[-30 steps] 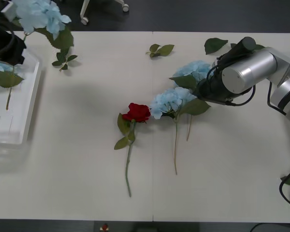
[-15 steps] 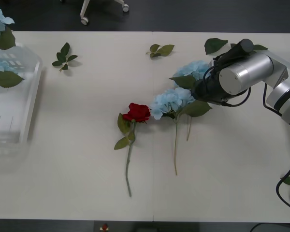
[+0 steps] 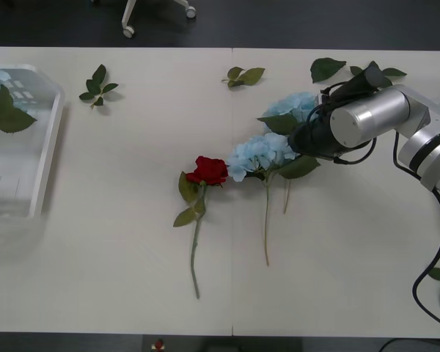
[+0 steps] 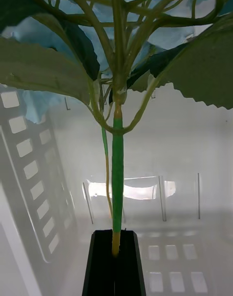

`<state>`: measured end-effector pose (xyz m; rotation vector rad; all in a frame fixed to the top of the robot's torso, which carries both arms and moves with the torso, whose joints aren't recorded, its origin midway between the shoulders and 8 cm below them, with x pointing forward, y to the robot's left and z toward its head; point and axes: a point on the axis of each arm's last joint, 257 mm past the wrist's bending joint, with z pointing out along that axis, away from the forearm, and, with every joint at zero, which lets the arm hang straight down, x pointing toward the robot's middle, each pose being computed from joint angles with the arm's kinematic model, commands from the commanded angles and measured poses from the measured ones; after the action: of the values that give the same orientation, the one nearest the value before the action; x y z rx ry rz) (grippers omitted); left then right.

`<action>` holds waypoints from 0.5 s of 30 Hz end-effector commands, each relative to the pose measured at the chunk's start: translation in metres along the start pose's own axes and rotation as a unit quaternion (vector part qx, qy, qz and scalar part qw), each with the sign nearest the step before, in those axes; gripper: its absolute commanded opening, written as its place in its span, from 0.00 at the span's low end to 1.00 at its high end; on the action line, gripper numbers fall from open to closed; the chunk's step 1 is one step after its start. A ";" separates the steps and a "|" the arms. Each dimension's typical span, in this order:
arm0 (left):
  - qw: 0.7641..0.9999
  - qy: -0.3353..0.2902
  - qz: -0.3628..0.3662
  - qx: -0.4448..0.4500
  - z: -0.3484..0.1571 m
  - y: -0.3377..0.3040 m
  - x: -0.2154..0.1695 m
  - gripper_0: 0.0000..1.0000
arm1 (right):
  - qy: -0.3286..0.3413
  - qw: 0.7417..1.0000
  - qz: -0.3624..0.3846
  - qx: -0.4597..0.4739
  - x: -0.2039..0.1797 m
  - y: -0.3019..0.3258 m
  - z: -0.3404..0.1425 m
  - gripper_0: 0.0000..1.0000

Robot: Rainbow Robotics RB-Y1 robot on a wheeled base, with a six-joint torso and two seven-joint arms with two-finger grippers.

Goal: Put the red flowers into the right box and the blue flowers into the left box

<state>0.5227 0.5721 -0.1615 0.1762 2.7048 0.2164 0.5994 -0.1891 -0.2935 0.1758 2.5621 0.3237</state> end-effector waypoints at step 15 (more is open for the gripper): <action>0.998 0.012 0.037 -0.046 0.055 -0.005 0.010 0.93 | -0.011 0.999 -0.050 -0.017 -0.009 0.027 -0.004 0.39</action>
<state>0.5237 0.5730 -0.2395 0.2453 2.7605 0.3678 0.5946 -0.1839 -0.3034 0.1379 2.5711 0.3121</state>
